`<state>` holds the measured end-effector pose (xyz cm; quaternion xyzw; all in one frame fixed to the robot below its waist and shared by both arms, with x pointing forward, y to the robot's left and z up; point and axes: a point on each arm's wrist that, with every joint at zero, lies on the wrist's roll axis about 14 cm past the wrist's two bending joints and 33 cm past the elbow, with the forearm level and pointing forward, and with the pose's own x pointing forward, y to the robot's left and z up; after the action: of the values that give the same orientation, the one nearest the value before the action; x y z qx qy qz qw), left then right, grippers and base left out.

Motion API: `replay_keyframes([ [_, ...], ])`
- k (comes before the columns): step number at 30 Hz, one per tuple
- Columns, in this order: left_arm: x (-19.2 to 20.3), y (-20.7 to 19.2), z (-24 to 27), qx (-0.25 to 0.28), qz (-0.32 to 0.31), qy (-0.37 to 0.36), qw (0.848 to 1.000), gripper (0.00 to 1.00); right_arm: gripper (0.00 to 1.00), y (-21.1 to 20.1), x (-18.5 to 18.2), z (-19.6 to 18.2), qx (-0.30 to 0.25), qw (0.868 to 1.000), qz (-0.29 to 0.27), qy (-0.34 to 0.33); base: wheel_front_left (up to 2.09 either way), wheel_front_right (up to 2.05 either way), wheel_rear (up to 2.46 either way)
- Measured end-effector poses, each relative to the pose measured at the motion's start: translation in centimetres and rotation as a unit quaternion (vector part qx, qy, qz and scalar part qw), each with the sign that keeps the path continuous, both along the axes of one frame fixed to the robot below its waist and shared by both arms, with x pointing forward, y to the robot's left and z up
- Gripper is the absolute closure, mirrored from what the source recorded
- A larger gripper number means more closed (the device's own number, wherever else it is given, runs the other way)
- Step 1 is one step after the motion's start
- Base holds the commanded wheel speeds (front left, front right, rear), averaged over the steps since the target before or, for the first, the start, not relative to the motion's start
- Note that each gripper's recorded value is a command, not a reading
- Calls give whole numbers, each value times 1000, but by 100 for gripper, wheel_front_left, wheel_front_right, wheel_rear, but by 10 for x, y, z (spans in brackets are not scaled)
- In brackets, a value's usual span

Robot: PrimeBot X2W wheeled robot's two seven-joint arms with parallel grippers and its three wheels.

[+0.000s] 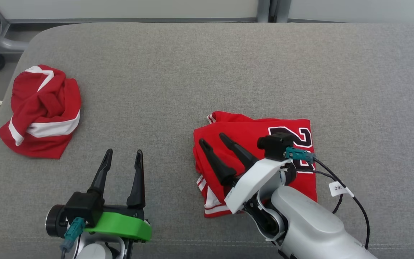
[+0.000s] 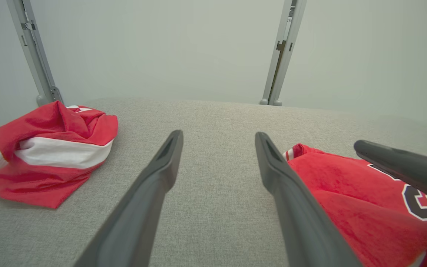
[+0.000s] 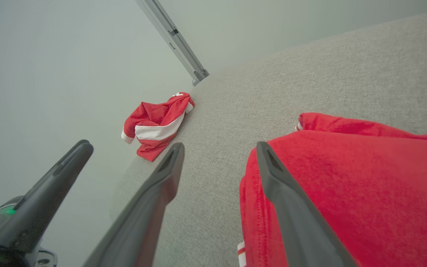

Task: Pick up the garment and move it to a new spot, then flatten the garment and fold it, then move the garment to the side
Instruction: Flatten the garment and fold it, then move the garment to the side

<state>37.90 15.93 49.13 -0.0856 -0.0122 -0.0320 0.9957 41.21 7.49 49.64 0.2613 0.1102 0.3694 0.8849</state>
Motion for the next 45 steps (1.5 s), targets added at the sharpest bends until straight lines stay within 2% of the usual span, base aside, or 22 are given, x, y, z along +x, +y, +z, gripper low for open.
replay_keyframes([
  [4,0,-3,2,0,-4,-3,1000,0,0,-11,8,33,32,998,-17,-45,0,0,0],
  [9,-2,-6,3,4,-10,-6,1000,0,0,-75,29,62,24,988,-99,-114,0,0,0],
  [17,2,-7,12,18,-20,-20,999,0,0,-191,29,69,-64,948,-251,-184,0,0,0],
  [21,5,-5,17,22,-17,-27,999,0,0,-223,17,64,-101,932,-293,-190,0,0,0],
  [25,5,-4,17,25,-15,-28,999,0,0,-240,2,55,-133,922,-311,-188,0,0,0],
  [35,-3,2,18,26,-5,-28,999,0,0,-250,-30,33,-155,919,-325,-163,0,0,0],
  [45,-7,4,17,25,-2,-25,999,0,0,-246,-37,22,-156,923,-320,-145,0,0,0],
])
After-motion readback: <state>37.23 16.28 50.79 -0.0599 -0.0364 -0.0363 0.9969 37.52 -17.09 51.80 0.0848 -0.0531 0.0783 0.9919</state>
